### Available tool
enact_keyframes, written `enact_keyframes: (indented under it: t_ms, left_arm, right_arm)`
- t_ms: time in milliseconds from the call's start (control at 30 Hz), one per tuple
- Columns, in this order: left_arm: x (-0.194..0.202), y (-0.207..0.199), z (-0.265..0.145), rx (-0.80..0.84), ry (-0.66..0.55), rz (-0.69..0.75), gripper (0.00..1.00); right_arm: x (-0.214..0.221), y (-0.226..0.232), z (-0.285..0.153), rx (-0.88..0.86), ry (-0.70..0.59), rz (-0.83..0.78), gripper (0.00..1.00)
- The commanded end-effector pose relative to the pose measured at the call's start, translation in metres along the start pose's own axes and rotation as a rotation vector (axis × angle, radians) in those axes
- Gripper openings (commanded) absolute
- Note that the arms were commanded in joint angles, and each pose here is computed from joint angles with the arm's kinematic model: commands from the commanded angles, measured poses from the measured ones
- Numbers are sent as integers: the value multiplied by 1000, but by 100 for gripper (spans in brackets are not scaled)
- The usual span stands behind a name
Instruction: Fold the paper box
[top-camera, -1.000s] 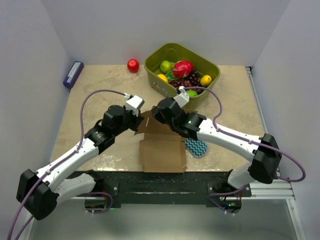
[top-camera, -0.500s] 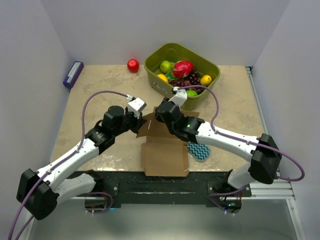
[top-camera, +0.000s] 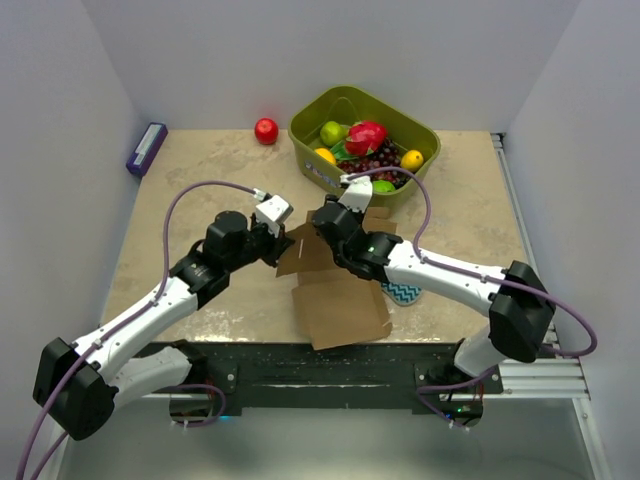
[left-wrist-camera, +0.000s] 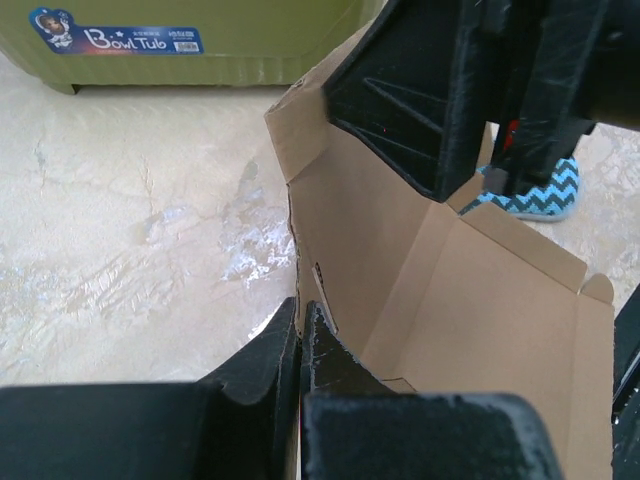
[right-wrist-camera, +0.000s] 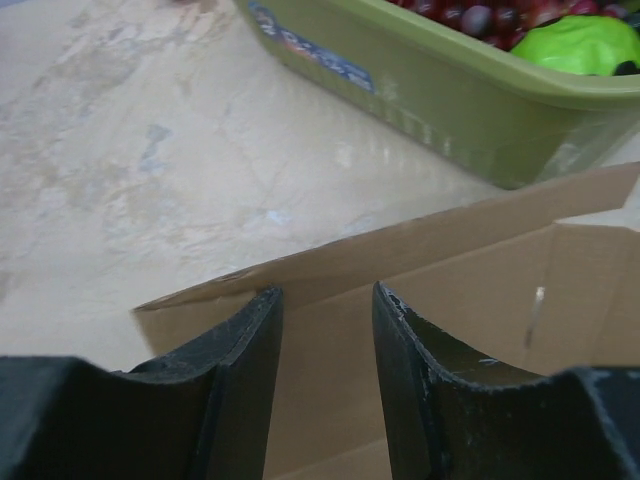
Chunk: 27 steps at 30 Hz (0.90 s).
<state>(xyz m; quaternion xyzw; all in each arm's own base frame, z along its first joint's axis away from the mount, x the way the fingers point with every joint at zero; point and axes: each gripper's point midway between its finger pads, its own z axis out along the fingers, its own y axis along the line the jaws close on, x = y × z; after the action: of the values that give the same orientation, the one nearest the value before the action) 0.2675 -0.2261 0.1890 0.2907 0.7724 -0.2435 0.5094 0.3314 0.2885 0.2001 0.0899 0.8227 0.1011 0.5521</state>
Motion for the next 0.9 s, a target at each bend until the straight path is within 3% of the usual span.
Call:
enact_keyframes:
  t_ms: [0, 233, 300, 500, 633, 867]
  left_arm:
    - [-23, -14, -1, 77, -88, 49, 0]
    - [-22, -7, 2, 45, -71, 55, 0]
    - [-17, -10, 0, 61, -44, 59, 0]
    - [-16, -30, -5, 189, -27, 136, 0]
    - [-11, -31, -8, 231, 2, 157, 0]
    - [-18, -18, -14, 234, -18, 140, 0]
  right_arm:
    - [-10, -18, 3, 65, -38, -60, 49]
    - [-45, 10, -38, -212, -28, -144, 65]
    - [-58, 16, -58, -332, -36, -213, 78]
    - [-83, 5, -82, -514, 10, -385, 90]
    - [-65, 7, -95, -661, 111, -506, 91]
    - [-15, -5, -106, -758, 265, -602, 91]
